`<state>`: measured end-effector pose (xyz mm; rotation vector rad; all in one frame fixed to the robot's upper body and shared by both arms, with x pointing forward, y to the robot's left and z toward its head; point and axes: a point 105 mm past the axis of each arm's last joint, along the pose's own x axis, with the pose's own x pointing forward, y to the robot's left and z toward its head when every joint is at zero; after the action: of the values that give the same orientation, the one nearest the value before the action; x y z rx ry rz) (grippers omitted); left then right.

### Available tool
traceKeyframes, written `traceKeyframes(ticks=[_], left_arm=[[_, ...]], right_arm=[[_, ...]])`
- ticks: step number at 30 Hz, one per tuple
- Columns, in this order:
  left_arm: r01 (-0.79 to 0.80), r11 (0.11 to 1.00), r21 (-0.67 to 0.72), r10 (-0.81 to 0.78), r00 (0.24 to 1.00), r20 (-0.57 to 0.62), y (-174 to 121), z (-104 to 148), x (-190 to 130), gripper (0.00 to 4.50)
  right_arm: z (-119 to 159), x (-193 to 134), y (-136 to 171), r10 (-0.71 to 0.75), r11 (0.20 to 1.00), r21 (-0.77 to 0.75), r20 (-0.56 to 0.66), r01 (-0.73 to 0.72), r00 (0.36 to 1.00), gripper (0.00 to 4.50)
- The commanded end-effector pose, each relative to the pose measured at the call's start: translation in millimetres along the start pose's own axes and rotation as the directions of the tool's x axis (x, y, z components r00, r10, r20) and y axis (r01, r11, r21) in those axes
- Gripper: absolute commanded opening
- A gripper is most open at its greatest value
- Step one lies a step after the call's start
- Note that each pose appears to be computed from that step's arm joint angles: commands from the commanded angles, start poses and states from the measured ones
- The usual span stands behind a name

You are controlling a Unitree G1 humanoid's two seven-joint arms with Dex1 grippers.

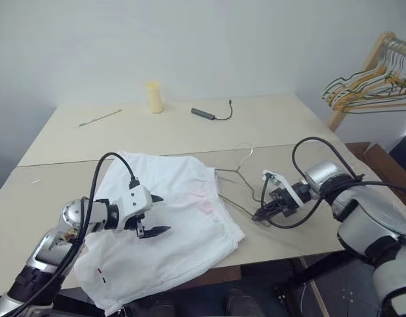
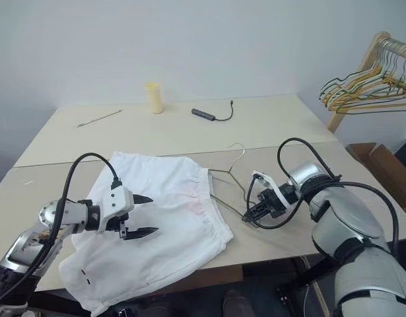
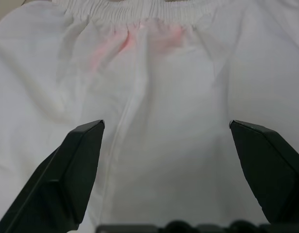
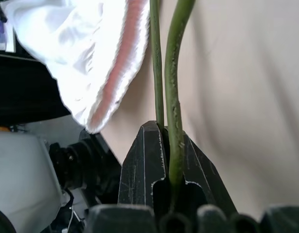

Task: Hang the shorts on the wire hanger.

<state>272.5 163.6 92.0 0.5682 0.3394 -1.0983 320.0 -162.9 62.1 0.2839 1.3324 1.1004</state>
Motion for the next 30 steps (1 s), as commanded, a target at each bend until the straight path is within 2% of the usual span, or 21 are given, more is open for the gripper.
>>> traceKeyframes(ticks=[1, 6, 10, 13, 16, 20, 24, 28, 30], left_arm=[[-0.021, 0.998, 0.055, 0.020, 0.999, 0.026, 4, 12, -3, 4.48], [-0.026, 0.998, 0.053, 0.024, 0.999, 0.028, 3, 12, -3, 4.48], [-0.057, 0.996, 0.063, 0.054, 0.997, 0.051, 9, 17, -4, 4.48], [-0.134, 0.988, 0.082, 0.125, 0.986, 0.115, 24, 31, -9, 4.48], [-0.261, 0.960, 0.096, 0.232, 0.941, 0.246, 58, 70, -29, 4.48], [-0.365, 0.910, 0.194, 0.302, 0.908, 0.292, 92, 100, -50, 4.48], [-0.322, 0.916, 0.240, 0.238, 0.916, 0.322, 104, 118, -60, 4.48], [-0.166, 0.927, 0.336, 0.104, 0.975, 0.194, 109, 113, -63, 4.48], [-0.112, 0.935, 0.336, 0.056, 0.984, 0.170, 115, 113, -65, 4.48]], right_arm=[[18, -11, 13, 0.055, 0.997, -0.051, 0.077, -0.051, 0.996, 0.00], [27, -14, 15, 0.082, 0.995, -0.068, 0.153, -0.072, 0.985, 0.00], [40, -17, 15, 0.070, 0.969, -0.248, 0.203, -0.018, 0.977, 0.00], [43, -13, 8, 0.006, 0.910, -0.408, 0.209, 0.081, 0.978, 0.00], [52, -13, 11, -0.012, 0.859, -0.493, 0.255, 0.140, 0.967, 0.00], [64, -14, 23, -0.054, 0.770, -0.593, 0.308, 0.236, 0.950, 0.00], [68, -12, 41, -0.072, 0.678, -0.682, 0.311, 0.275, 0.948, 0.00], [68, -9, 59, -0.061, 0.584, -0.765, 0.295, 0.273, 0.954, 0.00], [67, -7, 67, -0.064, 0.530, -0.803, 0.281, 0.271, 0.958, 0.00]])
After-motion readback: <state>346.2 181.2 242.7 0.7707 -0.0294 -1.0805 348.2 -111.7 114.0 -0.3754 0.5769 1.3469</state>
